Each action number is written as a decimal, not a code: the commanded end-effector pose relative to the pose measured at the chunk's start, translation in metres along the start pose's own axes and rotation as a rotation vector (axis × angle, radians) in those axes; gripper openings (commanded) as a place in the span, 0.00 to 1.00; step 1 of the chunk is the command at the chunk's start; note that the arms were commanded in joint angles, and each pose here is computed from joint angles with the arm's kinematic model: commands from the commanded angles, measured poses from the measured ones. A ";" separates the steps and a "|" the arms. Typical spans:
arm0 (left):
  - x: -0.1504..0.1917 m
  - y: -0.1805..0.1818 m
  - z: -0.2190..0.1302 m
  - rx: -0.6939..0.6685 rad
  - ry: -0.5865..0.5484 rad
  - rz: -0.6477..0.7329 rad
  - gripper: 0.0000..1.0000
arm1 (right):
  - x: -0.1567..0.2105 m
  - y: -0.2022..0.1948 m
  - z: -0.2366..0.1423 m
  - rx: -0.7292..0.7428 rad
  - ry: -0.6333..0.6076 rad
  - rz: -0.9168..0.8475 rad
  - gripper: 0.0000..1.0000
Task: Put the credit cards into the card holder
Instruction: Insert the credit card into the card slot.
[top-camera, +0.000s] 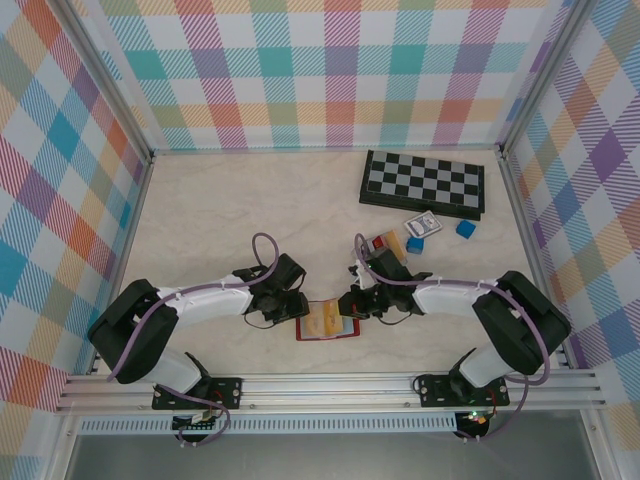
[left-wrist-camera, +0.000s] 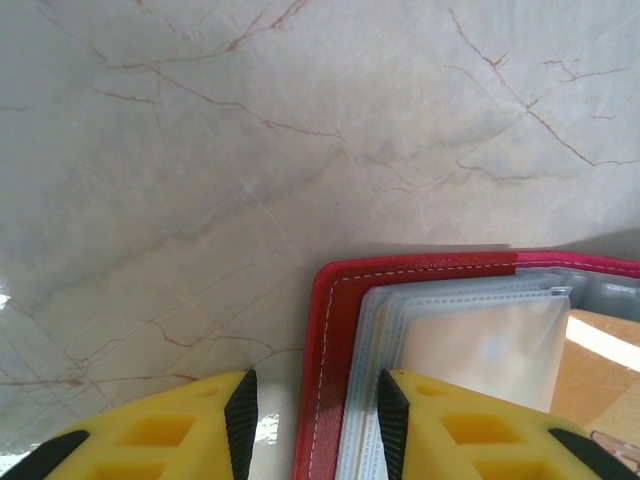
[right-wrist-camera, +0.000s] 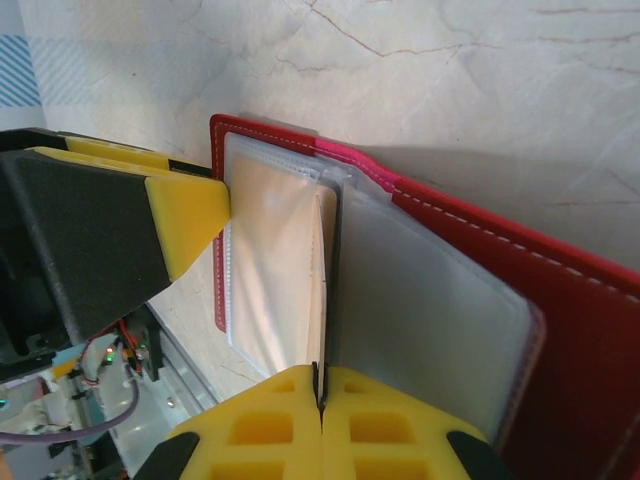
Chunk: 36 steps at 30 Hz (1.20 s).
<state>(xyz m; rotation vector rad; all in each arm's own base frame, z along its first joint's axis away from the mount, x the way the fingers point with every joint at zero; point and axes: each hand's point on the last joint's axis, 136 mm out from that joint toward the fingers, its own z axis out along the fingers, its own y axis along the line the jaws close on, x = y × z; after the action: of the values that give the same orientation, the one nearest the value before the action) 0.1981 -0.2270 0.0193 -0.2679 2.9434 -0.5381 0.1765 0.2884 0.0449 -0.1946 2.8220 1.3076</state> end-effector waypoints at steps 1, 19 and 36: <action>0.007 -0.019 0.010 0.081 0.033 0.008 0.38 | 0.005 0.001 0.008 -0.024 0.017 0.021 0.00; 0.013 -0.013 0.011 0.081 0.042 0.005 0.37 | -0.009 -0.013 0.011 0.024 -0.120 0.068 0.00; 0.014 -0.015 0.008 0.104 0.037 -0.012 0.36 | -0.010 0.005 0.025 0.015 -0.127 0.080 0.04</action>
<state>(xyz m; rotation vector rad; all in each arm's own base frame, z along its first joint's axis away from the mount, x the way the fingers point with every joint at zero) 0.1989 -0.2278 0.0197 -0.3129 2.9116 -0.5840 0.1767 0.3016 0.0333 -0.0237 2.7864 1.2900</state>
